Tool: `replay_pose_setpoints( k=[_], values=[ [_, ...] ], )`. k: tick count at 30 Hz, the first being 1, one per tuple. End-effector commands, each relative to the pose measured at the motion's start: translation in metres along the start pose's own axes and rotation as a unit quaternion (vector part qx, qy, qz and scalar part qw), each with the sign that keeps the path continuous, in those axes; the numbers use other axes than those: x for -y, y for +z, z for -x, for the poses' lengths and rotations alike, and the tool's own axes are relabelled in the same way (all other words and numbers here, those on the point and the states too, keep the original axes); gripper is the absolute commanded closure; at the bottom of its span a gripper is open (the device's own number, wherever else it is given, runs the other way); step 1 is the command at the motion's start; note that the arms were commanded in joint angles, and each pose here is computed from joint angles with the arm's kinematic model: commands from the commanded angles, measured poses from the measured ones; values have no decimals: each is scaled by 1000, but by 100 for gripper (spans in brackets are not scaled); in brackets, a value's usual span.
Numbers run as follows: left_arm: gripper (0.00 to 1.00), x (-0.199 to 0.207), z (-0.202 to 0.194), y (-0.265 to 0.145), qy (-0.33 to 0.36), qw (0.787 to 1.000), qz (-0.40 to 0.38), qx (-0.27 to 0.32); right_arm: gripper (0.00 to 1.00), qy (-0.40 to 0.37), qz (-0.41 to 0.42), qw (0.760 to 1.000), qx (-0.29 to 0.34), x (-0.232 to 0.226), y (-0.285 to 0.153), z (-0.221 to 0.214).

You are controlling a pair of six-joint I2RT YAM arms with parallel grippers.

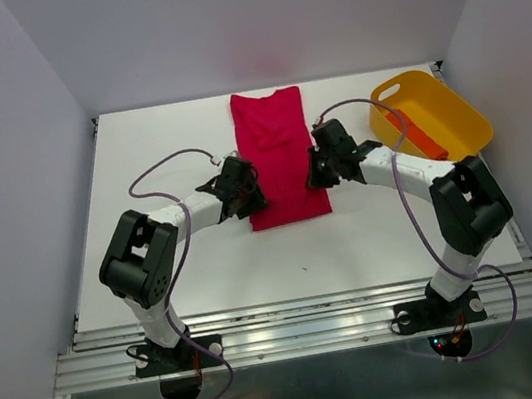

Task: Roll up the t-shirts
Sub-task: Roll the T-shirt to the center of the board.

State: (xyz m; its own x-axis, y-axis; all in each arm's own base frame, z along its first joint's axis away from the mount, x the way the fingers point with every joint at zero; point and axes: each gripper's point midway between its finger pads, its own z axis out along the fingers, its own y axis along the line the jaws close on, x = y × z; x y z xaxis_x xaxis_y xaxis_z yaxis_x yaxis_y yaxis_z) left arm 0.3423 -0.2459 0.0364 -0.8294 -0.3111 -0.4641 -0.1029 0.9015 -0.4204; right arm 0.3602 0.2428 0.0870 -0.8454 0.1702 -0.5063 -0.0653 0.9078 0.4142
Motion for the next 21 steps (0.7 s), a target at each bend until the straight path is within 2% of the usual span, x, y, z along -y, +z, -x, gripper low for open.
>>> replay_pose_setpoints(
  k=[1,6,11,21],
  values=[
    [49,20,28,-26,4,999,-31,38,93,-7,17,1000,-3,-11,7,-2],
    [49,36,24,-43,1,997,-64,34,92,-15,-41,999,-6,14,35,-6],
    [49,48,11,-42,13,997,-70,19,93,-27,-70,997,-4,25,45,-2],
    [50,65,5,-22,13,997,-81,8,91,-36,-83,995,30,25,18,13]
  ],
)
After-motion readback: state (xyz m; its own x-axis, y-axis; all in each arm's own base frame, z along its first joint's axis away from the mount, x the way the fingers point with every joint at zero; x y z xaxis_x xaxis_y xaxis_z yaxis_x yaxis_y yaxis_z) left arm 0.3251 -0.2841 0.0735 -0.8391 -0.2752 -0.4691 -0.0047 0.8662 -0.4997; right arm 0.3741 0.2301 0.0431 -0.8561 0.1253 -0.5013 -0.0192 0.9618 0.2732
